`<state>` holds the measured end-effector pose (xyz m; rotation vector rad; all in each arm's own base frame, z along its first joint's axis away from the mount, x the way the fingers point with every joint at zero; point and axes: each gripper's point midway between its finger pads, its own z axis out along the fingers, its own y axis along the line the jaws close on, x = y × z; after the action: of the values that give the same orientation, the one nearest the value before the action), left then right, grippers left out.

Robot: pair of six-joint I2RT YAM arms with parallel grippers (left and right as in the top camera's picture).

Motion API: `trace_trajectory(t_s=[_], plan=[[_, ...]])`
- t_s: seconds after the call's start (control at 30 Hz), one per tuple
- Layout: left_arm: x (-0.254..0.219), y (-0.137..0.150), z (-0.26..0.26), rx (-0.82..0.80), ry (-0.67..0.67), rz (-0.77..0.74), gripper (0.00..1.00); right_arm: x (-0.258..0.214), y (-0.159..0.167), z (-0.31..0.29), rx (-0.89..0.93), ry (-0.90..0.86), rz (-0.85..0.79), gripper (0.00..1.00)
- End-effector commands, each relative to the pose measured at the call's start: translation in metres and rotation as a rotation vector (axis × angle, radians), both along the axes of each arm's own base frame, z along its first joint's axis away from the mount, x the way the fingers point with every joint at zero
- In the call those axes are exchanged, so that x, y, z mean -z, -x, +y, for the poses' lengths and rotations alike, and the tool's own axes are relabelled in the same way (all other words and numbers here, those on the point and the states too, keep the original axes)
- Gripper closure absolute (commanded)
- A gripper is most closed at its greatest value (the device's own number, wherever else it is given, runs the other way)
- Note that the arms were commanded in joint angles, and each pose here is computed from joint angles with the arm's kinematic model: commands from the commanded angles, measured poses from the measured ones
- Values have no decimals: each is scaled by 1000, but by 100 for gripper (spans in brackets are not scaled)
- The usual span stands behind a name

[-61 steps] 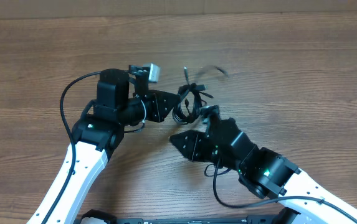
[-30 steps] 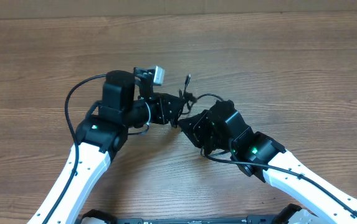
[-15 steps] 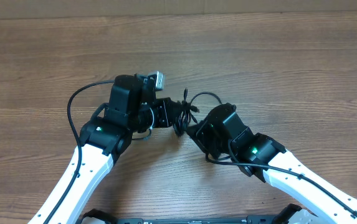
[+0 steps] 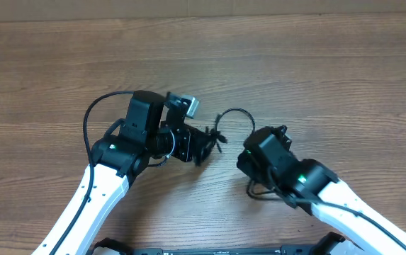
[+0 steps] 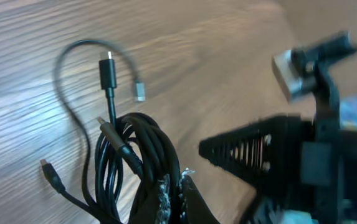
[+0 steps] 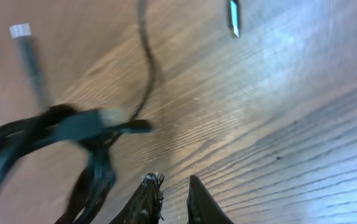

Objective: Untangle cables

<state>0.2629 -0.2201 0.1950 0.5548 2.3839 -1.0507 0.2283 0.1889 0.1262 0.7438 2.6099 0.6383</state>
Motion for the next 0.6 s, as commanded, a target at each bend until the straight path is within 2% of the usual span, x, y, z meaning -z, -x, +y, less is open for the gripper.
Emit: trace_trajectory(t_s=[0.0,0.27,0.47,0.57], plan=[[-21,18,-18,199,95,-88,96,-35,3,-11,-150,51,-177,84],[-26,33,-31,328,211,-48,96,-94,34,-35,-307,36,-420,78],[-49,54,-40,491,362,-89,96,-107,56,-43,-333,-24,-454,78],[-51,58,-40,521,377,-116,96,-107,60,-38,-362,-45,-445,75]])
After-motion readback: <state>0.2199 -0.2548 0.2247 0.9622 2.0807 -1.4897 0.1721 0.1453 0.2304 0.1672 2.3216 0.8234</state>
